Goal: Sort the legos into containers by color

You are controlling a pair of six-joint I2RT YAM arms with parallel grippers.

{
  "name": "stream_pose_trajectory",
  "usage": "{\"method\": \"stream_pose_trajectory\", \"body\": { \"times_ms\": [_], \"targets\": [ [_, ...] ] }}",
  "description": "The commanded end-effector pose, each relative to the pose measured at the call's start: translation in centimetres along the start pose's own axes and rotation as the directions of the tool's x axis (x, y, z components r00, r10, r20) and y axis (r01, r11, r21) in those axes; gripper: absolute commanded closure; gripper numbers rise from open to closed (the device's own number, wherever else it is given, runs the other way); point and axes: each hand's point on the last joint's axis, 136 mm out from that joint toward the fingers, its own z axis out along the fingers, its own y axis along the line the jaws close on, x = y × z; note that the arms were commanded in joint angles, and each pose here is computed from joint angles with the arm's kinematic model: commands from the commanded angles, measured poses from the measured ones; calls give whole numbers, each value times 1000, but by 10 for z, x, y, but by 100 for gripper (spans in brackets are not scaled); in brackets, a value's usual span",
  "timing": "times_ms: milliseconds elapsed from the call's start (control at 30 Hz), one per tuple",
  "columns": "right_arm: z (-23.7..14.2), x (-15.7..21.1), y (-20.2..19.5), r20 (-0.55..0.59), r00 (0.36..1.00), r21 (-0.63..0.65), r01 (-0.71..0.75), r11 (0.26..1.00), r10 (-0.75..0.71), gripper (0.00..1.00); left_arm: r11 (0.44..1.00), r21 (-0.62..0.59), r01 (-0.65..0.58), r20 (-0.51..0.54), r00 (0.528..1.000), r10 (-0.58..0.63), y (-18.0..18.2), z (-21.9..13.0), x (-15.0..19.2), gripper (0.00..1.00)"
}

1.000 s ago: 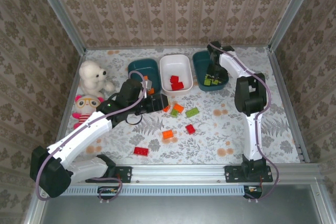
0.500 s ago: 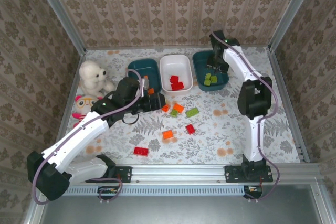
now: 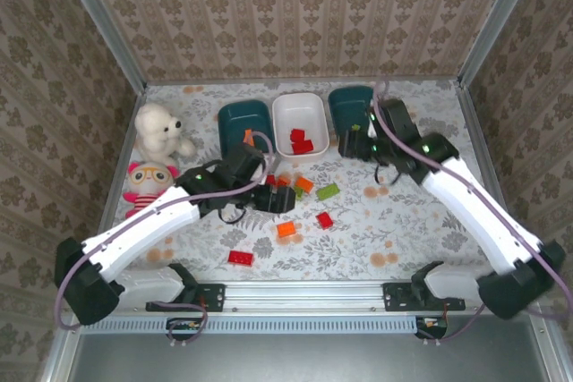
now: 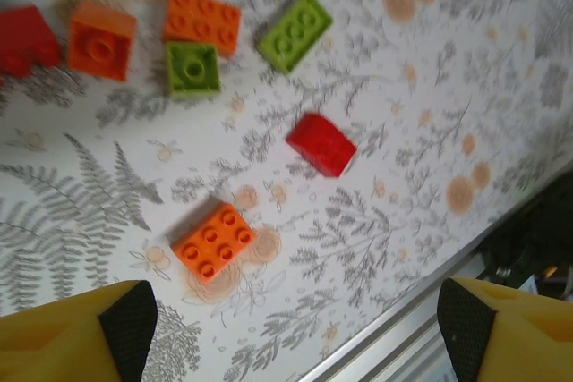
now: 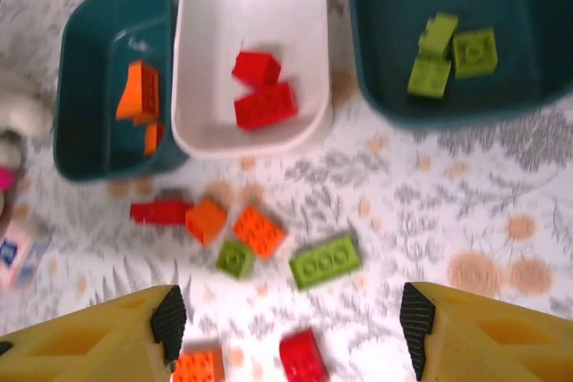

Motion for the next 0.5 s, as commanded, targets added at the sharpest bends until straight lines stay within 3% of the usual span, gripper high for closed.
{"method": "stream_pose_trajectory", "body": {
  "times_ms": [0,167,300,467],
  "targets": [
    [-23,33,2,-1,999,-104,-42,994,42,29,998,-67,6,-54,999,-10,-6,25,3,16],
    [-60,74,14,-53,998,-303,-31,952,15,23,959,-203,198,-127,966,-226,-13,71,3,18],
    [-73,89,5,-80,997,-295,-29,955,6,23,908,-322,268,-175,926,-335,-23,94,4,18],
    [-86,91,1,-56,998,-299,-25,954,9,22,811,-420,408,-186,836,-517,-33,124,18,17]
  ]
}}
